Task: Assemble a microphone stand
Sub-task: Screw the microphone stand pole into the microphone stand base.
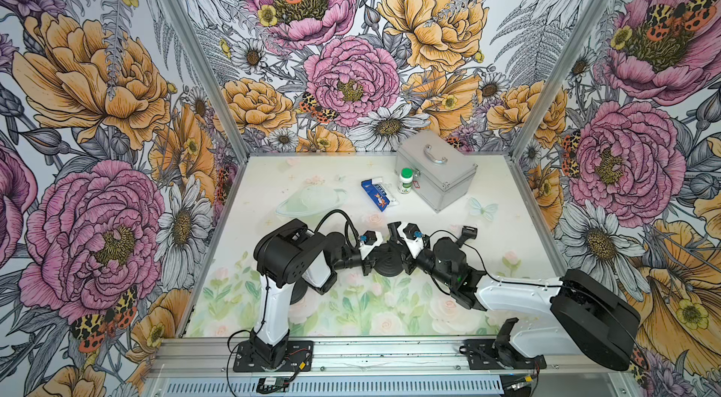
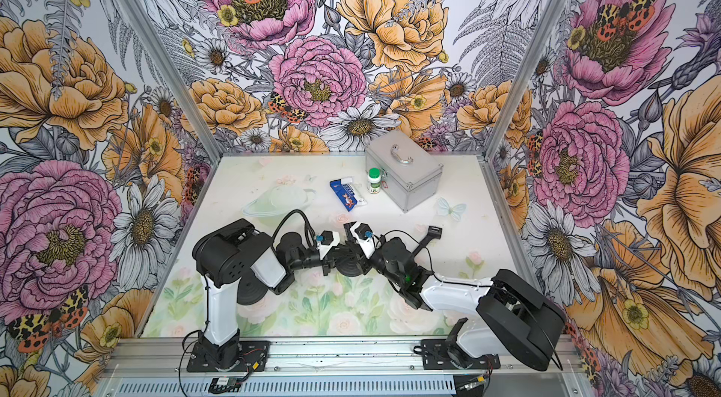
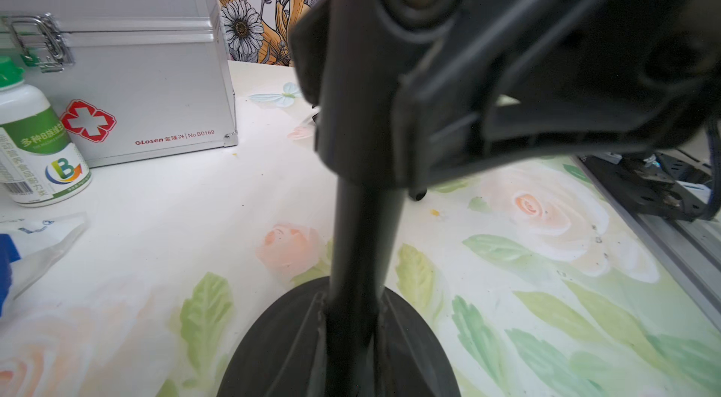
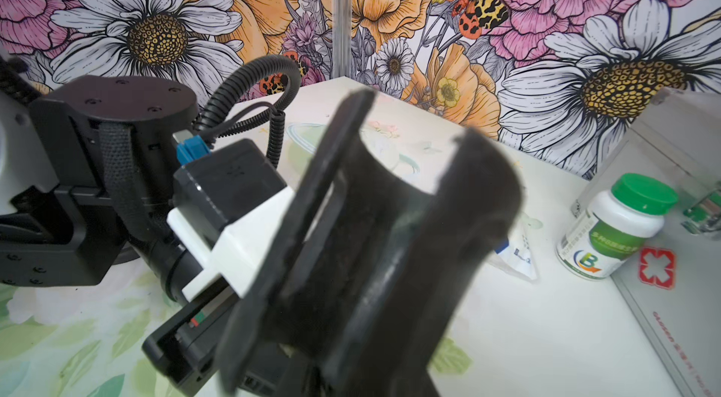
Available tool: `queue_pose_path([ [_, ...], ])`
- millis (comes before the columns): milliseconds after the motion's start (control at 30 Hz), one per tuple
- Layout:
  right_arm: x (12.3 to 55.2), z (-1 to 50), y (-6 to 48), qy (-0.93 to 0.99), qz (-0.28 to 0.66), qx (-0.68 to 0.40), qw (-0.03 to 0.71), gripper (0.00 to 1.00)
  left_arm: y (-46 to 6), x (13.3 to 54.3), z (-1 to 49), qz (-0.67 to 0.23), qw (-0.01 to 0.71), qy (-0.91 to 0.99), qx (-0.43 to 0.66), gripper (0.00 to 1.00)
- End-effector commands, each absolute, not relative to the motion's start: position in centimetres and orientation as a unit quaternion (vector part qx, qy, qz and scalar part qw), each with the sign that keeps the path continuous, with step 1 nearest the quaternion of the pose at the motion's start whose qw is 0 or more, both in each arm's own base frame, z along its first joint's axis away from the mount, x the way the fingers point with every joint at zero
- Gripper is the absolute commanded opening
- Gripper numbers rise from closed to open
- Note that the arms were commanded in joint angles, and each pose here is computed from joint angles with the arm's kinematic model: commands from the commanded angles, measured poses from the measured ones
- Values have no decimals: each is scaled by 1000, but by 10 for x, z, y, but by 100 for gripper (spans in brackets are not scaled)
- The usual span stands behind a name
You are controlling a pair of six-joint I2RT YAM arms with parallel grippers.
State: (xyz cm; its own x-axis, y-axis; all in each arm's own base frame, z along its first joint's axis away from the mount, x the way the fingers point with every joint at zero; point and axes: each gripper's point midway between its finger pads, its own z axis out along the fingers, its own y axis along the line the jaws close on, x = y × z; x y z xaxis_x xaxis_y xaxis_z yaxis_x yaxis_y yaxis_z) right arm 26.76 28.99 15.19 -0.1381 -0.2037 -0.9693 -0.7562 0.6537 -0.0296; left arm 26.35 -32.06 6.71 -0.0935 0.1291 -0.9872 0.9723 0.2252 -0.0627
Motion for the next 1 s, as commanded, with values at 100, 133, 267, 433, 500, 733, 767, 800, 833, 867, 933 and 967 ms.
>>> queue_pose_path([
  [100, 251, 140, 294, 702, 322, -426, 472, 40, -315, 270, 69, -441, 498, 604, 440, 14],
  [133, 241, 140, 295, 688, 357, -448, 446, 40, -315, 270, 68, -443, 496, 604, 439, 14],
  [267, 217, 136, 295, 657, 422, -511, 360, 44, -316, 268, 68, -442, 496, 602, 443, 14],
  [433, 232, 146, 294, 640, 420, -525, 373, 45, -318, 266, 68, -438, 496, 601, 448, 15],
  [500, 244, 149, 292, 641, 408, -523, 386, 45, -319, 266, 68, -439, 494, 600, 450, 15],
  [733, 265, 166, 291, 622, 405, -530, 410, 45, -320, 266, 67, -440, 489, 601, 453, 14],
  [767, 264, 168, 292, 617, 409, -533, 410, 45, -320, 266, 67, -441, 488, 601, 454, 14],
  [800, 264, 169, 293, 613, 413, -534, 410, 45, -320, 266, 67, -441, 487, 601, 455, 14],
  [833, 264, 170, 294, 611, 416, -535, 409, 43, -321, 266, 66, -441, 486, 602, 455, 14],
  [867, 264, 170, 295, 611, 418, -536, 407, 41, -321, 267, 67, -440, 487, 602, 455, 14],
  [933, 267, 165, 295, 616, 413, -534, 405, 32, -320, 267, 66, -440, 487, 603, 455, 14],
  [967, 270, 162, 294, 624, 406, -531, 405, 27, -320, 267, 66, -440, 486, 603, 455, 15],
])
